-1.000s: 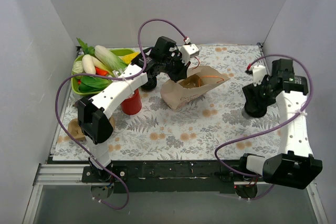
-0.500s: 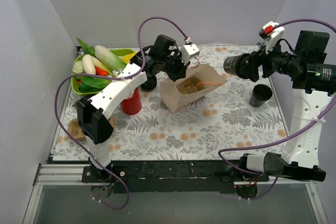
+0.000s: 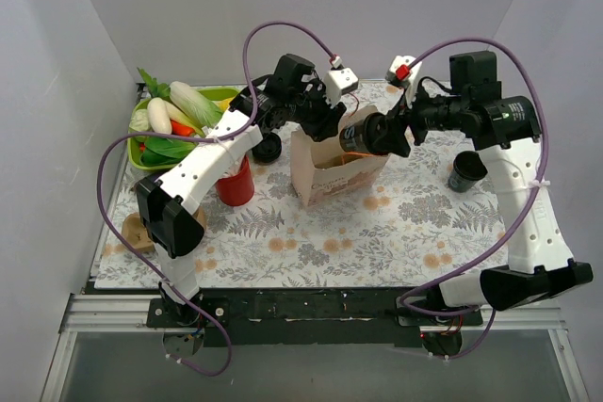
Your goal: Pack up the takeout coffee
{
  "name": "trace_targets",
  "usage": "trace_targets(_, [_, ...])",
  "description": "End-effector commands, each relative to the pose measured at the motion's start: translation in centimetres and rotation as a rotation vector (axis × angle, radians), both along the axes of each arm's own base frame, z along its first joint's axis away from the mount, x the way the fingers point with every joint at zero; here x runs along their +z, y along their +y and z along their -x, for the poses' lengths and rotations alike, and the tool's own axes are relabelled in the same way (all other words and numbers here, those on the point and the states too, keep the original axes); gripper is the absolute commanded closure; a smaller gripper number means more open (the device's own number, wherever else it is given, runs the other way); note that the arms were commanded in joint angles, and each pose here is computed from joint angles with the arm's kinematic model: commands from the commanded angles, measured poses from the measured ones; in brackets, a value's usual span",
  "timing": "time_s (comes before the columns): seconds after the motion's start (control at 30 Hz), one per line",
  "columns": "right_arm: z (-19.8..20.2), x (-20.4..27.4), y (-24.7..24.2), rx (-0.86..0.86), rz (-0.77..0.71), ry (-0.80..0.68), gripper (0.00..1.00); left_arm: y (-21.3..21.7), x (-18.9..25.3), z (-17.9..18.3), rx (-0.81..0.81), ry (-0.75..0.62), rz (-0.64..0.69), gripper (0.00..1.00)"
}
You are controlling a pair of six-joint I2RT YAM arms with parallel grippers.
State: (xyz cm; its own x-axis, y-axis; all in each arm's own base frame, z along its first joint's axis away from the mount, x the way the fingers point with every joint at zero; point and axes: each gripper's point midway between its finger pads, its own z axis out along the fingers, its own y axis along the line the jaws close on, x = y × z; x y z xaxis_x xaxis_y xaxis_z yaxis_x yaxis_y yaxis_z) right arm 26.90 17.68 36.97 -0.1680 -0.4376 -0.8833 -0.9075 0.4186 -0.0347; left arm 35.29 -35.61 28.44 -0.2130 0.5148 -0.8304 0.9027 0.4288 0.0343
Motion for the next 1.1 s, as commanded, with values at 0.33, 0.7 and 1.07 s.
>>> trace_targets(0.33, [3.1, -5.4, 0.1, 0.12, 0.228, -0.084, 0.99, 0.4, 2.3, 2.0, -0.027, 0.032, 0.04, 0.56])
trace_targets(0.7, [6.8, -7.3, 2.1, 0.395, 0.418, -0.233, 0.99, -0.8, 2.8, 6.8, -0.237, 0.079, 0.18, 0.43])
trace_targets(1.07, [6.5, -10.3, -0.1, 0.35, 0.605, -0.272, 0.99, 0.2, 9.9, 9.4, -0.319, -0.199, 0.432, 0.2])
